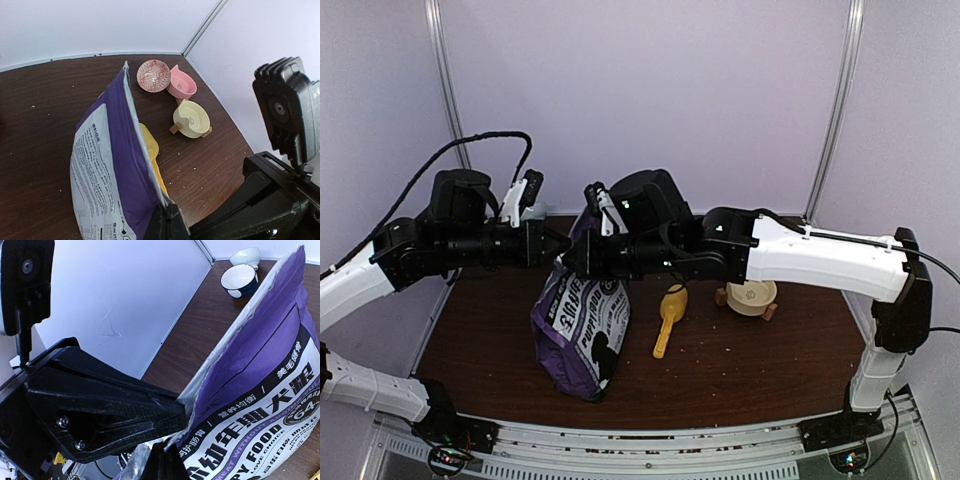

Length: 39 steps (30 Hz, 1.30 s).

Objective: Serve the pet food

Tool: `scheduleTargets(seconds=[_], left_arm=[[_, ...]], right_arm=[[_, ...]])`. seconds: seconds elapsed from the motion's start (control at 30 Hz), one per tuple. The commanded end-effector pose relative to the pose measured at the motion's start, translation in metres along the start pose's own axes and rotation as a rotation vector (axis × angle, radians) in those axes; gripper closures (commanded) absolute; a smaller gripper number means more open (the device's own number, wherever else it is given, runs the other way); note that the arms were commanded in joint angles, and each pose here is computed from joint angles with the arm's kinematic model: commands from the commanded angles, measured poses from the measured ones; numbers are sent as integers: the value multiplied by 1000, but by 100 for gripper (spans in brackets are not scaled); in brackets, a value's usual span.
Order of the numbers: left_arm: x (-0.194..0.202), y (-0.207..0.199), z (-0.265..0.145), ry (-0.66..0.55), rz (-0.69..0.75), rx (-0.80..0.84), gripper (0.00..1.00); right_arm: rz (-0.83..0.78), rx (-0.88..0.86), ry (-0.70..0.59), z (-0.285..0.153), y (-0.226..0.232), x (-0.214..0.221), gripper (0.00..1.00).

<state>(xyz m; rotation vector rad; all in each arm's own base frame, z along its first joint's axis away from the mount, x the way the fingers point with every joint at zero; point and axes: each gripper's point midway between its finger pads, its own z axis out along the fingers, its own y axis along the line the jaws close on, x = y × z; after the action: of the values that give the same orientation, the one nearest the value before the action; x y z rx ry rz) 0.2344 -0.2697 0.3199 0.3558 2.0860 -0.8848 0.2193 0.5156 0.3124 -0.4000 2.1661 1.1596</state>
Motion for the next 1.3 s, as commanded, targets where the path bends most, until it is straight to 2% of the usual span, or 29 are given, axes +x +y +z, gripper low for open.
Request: scheduleTargets(seconds=[0.0,0.2,1.27], left_arm=[[-33,-1,-32,-129,-5,-26,100],[-30,10,-32,-120,-14,-84,100],[-26,26,-39,-123,-37,-167,100]], right_arm=[[-12,249,43,2,-67,16,100],[-11,261,47,1,-71,17,100],[-4,265,47,-2,-76,18,100]])
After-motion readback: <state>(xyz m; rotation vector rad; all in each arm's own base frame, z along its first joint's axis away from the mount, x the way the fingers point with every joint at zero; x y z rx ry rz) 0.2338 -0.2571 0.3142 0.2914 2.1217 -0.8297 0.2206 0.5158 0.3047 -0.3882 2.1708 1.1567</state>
